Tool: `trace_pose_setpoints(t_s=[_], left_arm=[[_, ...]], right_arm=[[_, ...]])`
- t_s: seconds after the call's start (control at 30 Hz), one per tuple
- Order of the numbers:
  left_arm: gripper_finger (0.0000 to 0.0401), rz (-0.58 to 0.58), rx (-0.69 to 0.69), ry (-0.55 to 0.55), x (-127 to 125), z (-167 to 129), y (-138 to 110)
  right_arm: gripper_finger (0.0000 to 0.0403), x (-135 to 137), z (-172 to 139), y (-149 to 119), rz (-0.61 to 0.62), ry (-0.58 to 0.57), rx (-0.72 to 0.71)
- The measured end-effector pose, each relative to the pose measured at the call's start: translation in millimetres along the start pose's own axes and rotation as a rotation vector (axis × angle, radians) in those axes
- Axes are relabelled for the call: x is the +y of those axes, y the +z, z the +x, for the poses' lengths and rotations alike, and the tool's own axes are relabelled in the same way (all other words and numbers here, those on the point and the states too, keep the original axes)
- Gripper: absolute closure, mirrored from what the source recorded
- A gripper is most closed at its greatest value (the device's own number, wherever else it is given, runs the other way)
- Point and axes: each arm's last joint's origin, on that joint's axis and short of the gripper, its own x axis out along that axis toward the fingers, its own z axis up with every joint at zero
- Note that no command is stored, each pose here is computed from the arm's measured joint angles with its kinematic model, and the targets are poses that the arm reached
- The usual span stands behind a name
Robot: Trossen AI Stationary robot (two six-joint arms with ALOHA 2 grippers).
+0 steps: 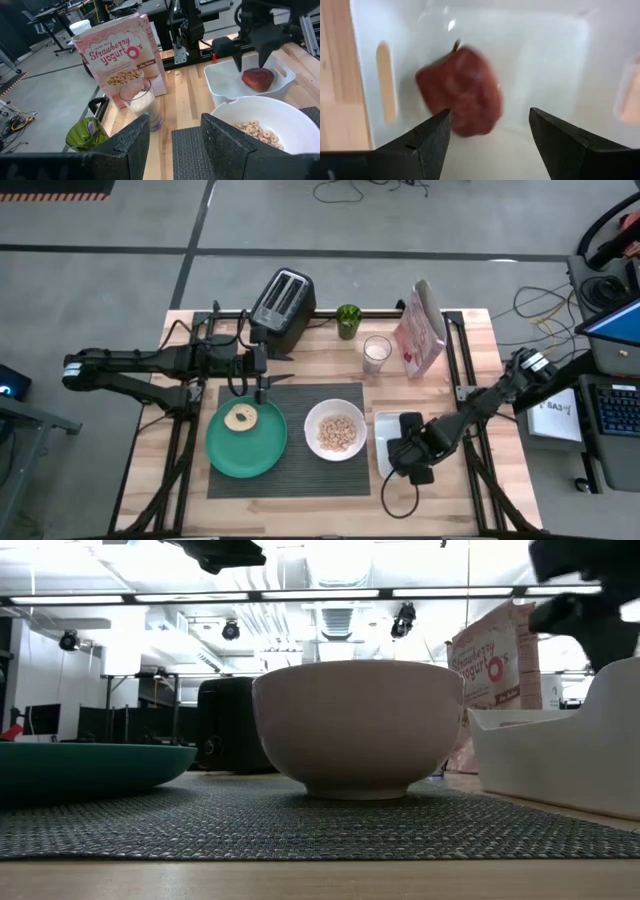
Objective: Arrange a breakfast setting
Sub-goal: Put the apple on the green plate
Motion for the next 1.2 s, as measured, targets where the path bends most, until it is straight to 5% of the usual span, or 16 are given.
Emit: trace_pose_setpoints(t_s=[0.3,0.47,0.87,1.2], left_arm=[[0.0241,0.000,0.000,0.000,0,0,0],[0.0241,-0.008,0.004,-0.001,0,0,0],[0.0241,-0.027,-0.003,0.002,0,0,0],[0.0241,-0.049,-0.002,0.005,0,0,0]], right_arm=[[0.0147,-19,-25,0,0.132,0.010,-0.133],[0.0147,-15,-21,0,0.155,0.060,-0.086],[0.0111,-9,10,9,0.237,-0.016,0.028],[0.0074,11,7,0,0.108,0.104,0.076]])
